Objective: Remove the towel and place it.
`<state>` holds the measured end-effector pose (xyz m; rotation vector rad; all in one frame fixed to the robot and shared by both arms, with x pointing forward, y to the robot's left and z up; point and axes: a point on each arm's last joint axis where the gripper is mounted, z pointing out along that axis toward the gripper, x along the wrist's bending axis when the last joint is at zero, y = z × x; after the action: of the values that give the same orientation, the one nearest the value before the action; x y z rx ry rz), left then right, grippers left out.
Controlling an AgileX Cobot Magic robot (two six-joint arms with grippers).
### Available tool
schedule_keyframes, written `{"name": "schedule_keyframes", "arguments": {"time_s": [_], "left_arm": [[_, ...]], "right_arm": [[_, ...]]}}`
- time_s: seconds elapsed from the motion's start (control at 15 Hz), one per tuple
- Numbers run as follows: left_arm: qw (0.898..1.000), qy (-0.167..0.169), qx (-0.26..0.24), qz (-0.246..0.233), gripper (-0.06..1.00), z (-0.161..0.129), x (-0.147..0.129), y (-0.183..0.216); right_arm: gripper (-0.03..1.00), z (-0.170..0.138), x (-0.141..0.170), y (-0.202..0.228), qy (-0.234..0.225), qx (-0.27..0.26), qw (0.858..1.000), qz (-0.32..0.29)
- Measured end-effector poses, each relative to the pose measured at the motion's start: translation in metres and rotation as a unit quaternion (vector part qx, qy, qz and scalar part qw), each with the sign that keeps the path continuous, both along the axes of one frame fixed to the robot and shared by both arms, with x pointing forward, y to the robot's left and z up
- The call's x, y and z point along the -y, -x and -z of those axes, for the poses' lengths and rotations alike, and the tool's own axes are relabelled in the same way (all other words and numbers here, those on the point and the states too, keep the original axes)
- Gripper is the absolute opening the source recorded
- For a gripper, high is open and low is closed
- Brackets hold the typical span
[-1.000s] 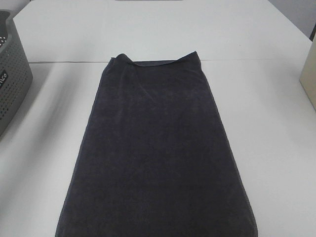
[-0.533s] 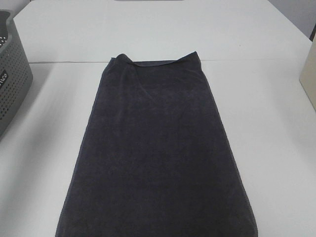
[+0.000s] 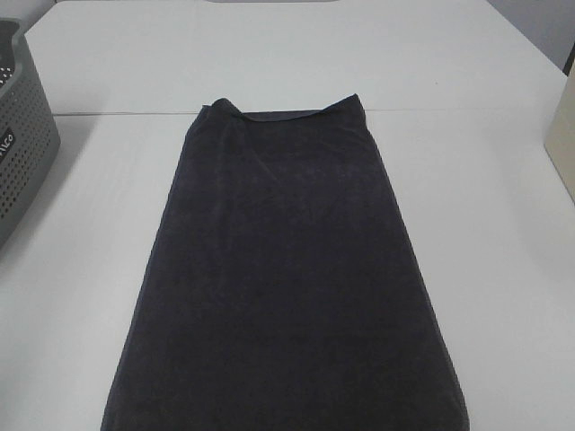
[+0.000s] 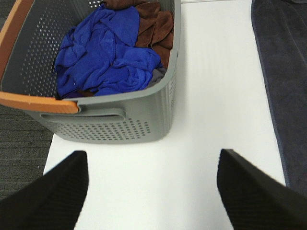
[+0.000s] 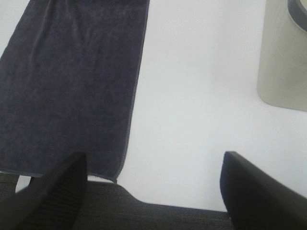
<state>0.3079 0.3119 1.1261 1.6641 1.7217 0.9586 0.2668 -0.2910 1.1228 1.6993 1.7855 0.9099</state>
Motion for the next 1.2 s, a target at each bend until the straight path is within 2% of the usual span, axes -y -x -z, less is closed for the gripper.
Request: {"name": "schedule_keyframes", "arguments": {"time_s": [0.27, 0.47, 0.73, 0.87, 1.2], "left_arm": [[1.000, 0.004, 0.023, -0.004, 0.71, 0.047, -0.002, 0.049], [0.998, 0.013, 0.064, -0.001, 0.71, 0.066, -0.002, 0.072], [0.996, 0.028, 0.085, 0.021, 0.71, 0.070, 0.003, 0.078], [0.995, 0.032, 0.084, 0.038, 0.71, 0.070, 0.006, 0.078], [0.995, 0.039, 0.084, 0.048, 0.71, 0.070, 0.008, 0.078]], "right_arm": [[0.75, 0.045, 0.008, 0.029, 0.023, 0.028, 0.999, 0.015], [0.75, 0.064, 0.009, 0.044, 0.020, 0.058, 0.998, 0.016], [0.75, 0.083, 0.006, 0.040, 0.012, 0.044, 0.999, 0.005], [0.75, 0.087, 0.002, 0.033, 0.003, 0.066, 0.998, -0.010], [0.75, 0.087, 0.000, 0.032, 0.007, 0.071, 0.997, -0.031]]}}
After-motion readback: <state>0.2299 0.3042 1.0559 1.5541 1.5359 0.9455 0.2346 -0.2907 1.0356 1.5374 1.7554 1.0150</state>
